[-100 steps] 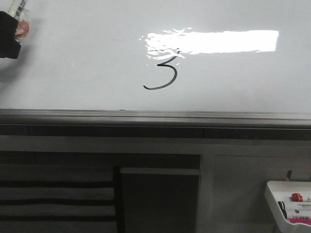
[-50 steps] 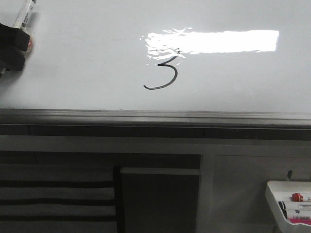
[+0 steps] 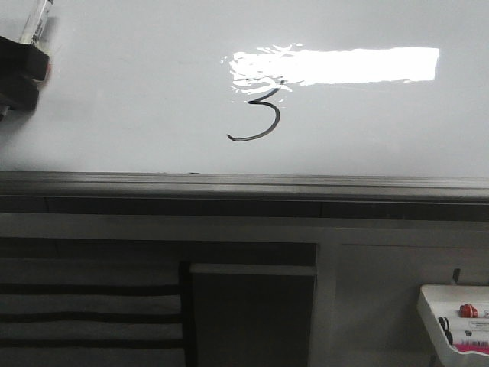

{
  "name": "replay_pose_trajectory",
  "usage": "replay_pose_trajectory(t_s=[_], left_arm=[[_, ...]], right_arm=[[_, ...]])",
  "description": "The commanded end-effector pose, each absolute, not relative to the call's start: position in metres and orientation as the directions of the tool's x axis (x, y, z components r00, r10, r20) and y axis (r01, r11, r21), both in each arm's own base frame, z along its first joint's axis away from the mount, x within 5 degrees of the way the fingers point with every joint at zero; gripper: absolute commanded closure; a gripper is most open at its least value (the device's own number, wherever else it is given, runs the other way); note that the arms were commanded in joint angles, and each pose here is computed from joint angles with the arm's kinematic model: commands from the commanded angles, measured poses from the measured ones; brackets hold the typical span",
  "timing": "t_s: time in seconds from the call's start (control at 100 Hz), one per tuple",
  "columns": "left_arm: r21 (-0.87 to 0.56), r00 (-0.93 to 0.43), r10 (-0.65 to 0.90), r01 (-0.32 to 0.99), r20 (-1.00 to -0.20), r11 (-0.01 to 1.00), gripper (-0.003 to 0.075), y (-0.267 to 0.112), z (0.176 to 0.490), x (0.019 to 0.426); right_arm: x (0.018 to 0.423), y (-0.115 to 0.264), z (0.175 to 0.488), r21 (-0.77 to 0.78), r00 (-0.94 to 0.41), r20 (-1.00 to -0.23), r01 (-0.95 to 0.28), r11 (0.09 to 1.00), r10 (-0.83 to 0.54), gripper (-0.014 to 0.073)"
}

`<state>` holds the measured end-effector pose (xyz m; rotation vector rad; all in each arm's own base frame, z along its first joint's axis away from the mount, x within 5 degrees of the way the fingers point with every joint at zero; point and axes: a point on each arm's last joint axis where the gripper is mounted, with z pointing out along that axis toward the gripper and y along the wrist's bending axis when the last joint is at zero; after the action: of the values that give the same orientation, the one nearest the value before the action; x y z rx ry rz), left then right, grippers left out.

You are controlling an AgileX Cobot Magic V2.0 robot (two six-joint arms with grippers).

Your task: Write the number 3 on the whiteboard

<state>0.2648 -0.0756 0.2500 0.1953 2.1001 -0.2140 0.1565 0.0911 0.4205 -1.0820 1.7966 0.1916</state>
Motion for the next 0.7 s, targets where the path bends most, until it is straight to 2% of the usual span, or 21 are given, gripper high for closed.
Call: replay_pose_trajectory(t_s=[0.0,0.1,0.27,0.34,0.46,0.59,0.69], left_arm=[[-0.056,-0.437,0.048,0.222,-0.898,0.973,0.0652,-0.076,0.267,0.268],[-0.047,-0.440,0.063,0.233,-0.896,0.971,0.0514,-0.077,0.266,0.268],[-0.047,-0.442,0.063,0.234,-0.895,0.971,0.0203,-0.077,0.266,0.268],[-0.047,-0.440,0.063,0.234,-0.896,0.971,0.0122,-0.077,0.267,0.267],[-0.045,-0.428,0.074,0.262,-0.901,0.964,0.0088,-0.077,0.276,0.259],[0.003,-0.395,0.155,0.359,-0.906,0.933,0.0088,-0.076,0.299,0.233],[-0.005,-0.357,0.152,0.402,-0.922,0.916,0.0088,-0.073,0.320,0.208]], right_arm=[[0.158,0.090,0.435,-0.348,-0.063,-0.839,-0.700,0.623,-0.540,0.0343],[0.158,0.090,0.435,-0.348,-0.063,-0.839,-0.700,0.623,-0.540,0.0343],[0.158,0.090,0.435,-0.348,-0.063,-0.839,-0.700,0.623,-0.540,0.0343],[0.158,0.089,0.435,-0.347,-0.065,-0.840,-0.698,0.626,-0.538,0.0343],[0.158,0.082,0.437,-0.284,-0.137,-0.865,-0.659,0.697,-0.483,0.0343],[0.157,0.056,0.434,-0.164,-0.299,-0.892,-0.483,0.860,-0.338,0.0343],[0.152,0.040,0.422,-0.100,-0.353,-0.903,-0.377,0.921,-0.243,0.0343]])
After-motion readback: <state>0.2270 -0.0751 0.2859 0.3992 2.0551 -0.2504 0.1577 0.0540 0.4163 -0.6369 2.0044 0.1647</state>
